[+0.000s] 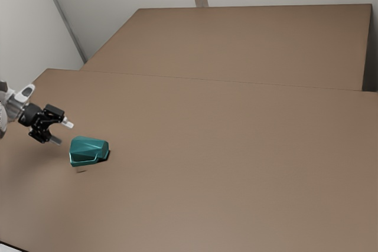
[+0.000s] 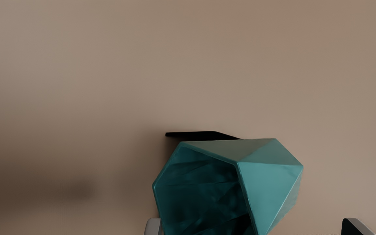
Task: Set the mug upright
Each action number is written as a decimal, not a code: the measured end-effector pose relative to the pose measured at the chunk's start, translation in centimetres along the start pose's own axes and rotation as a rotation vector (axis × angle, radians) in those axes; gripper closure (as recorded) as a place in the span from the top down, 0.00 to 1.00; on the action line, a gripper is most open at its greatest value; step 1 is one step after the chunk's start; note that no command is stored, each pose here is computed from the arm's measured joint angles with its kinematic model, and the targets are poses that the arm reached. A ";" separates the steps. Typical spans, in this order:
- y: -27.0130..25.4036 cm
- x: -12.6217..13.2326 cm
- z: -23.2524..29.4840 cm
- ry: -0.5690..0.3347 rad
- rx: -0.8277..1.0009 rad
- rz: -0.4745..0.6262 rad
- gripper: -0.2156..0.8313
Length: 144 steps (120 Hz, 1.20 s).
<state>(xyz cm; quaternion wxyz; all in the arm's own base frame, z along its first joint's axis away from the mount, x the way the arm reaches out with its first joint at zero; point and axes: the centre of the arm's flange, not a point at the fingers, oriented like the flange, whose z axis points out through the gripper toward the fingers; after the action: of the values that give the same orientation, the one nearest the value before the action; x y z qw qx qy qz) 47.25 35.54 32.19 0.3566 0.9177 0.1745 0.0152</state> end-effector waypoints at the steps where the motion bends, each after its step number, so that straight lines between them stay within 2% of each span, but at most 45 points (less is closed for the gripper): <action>1: -0.1 0.0 0.1 -0.001 -0.002 0.001 0.79; 25: -1.9 -1.1 3.2 0.005 -0.090 0.008 0.79; 87: -1.5 -2.2 5.1 0.038 -0.246 0.078 0.77; 111: -1.5 -2.6 6.1 0.046 -0.283 0.083 0.58; 130: -1.3 -2.6 6.2 0.056 -0.295 0.093 0.31; 144: -1.2 -2.7 6.3 0.062 -0.307 0.092 0.18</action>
<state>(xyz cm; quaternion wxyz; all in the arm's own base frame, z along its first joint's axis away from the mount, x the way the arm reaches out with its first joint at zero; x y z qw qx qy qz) 45.33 31.40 26.99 0.4861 0.8585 0.1387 0.0863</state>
